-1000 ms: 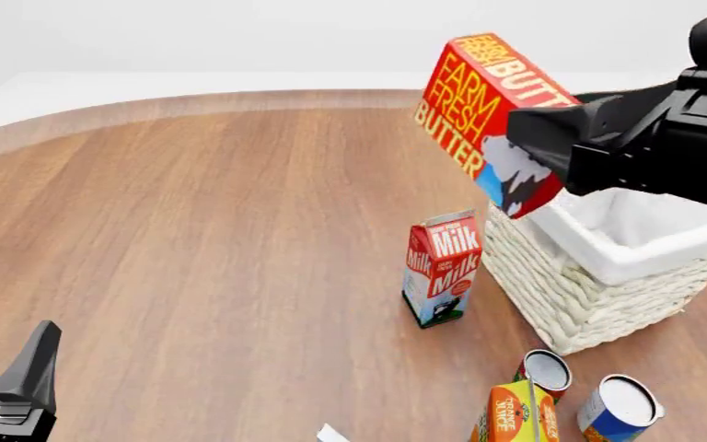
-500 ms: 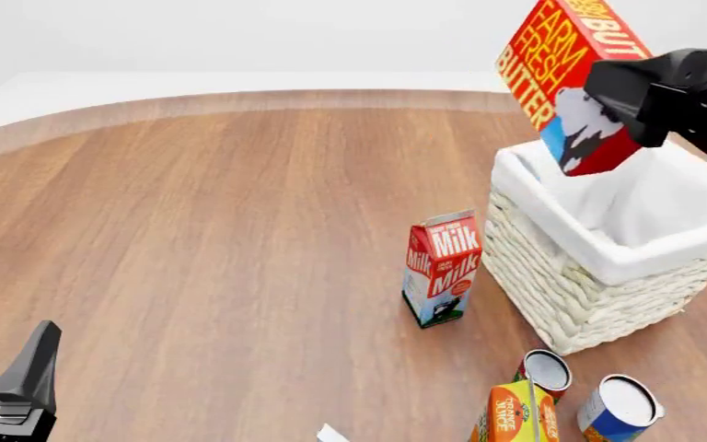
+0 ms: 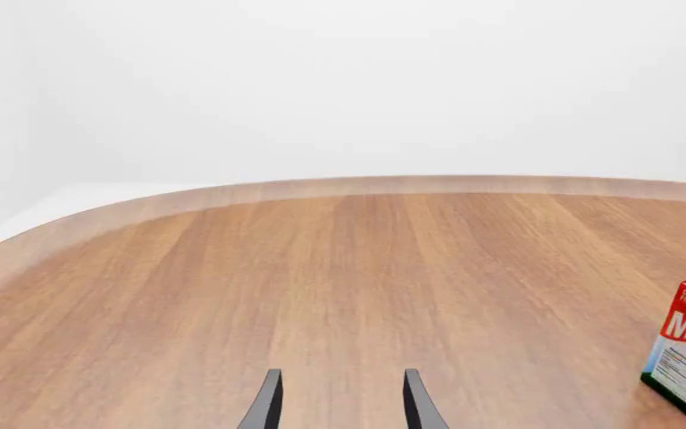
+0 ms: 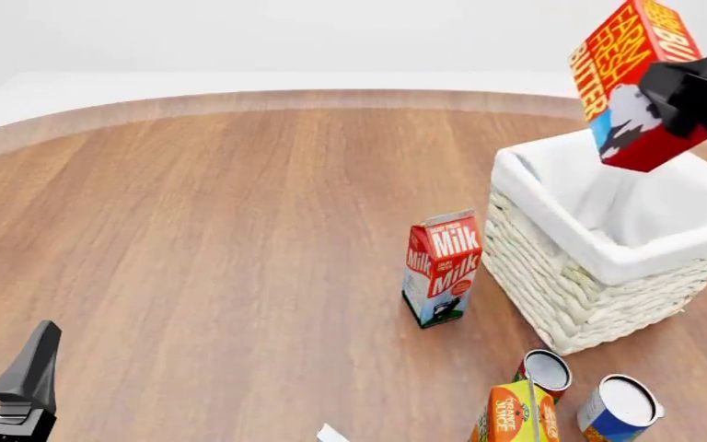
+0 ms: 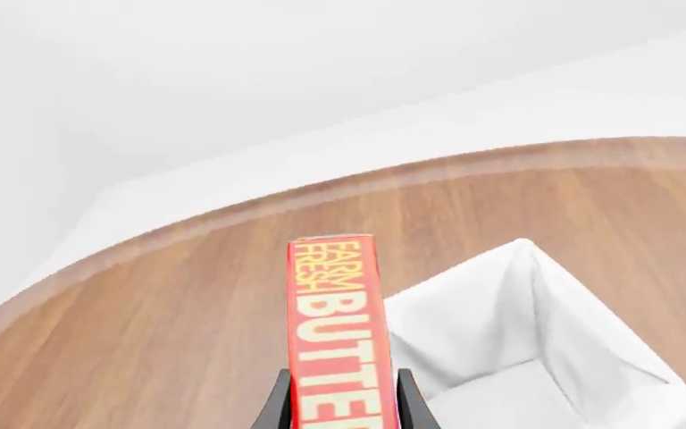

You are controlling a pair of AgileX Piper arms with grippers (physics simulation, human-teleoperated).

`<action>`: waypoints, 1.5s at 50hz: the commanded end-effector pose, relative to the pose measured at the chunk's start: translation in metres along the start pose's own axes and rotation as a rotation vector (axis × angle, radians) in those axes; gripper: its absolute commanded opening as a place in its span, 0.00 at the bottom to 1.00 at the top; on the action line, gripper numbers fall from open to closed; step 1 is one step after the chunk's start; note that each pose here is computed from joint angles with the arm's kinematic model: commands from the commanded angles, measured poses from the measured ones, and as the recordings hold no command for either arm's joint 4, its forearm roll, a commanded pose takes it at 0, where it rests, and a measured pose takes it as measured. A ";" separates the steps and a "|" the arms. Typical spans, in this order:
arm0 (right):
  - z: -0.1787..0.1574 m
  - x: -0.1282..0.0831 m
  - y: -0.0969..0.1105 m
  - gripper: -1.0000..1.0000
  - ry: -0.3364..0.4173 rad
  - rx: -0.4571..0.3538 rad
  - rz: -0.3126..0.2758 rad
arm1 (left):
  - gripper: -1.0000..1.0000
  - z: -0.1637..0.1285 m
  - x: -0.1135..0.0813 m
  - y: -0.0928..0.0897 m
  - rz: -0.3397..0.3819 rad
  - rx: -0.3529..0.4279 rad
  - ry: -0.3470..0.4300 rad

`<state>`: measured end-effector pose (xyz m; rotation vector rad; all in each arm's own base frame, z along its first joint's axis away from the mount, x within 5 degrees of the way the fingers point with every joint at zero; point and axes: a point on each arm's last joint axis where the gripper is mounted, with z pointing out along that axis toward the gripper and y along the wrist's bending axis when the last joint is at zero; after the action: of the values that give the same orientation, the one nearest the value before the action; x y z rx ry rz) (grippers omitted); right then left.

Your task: Pick up the cream cheese box and the butter, and put them in the basket.

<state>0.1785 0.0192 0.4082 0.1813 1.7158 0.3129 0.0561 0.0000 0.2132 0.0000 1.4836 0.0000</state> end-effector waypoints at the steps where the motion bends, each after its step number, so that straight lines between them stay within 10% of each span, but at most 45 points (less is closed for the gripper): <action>1: 0.005 0.001 -0.014 0.00 -0.051 0.056 0.084 | 1.00 0.000 0.000 0.000 0.000 0.000 0.000; 75: 0.067 0.061 -0.069 0.00 -0.010 0.206 0.208 | 1.00 0.000 0.000 0.000 0.000 0.000 0.000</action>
<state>0.2343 -0.0200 0.3169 0.4887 1.7562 0.2641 0.0561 0.0000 0.2132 0.0000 1.4836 0.0000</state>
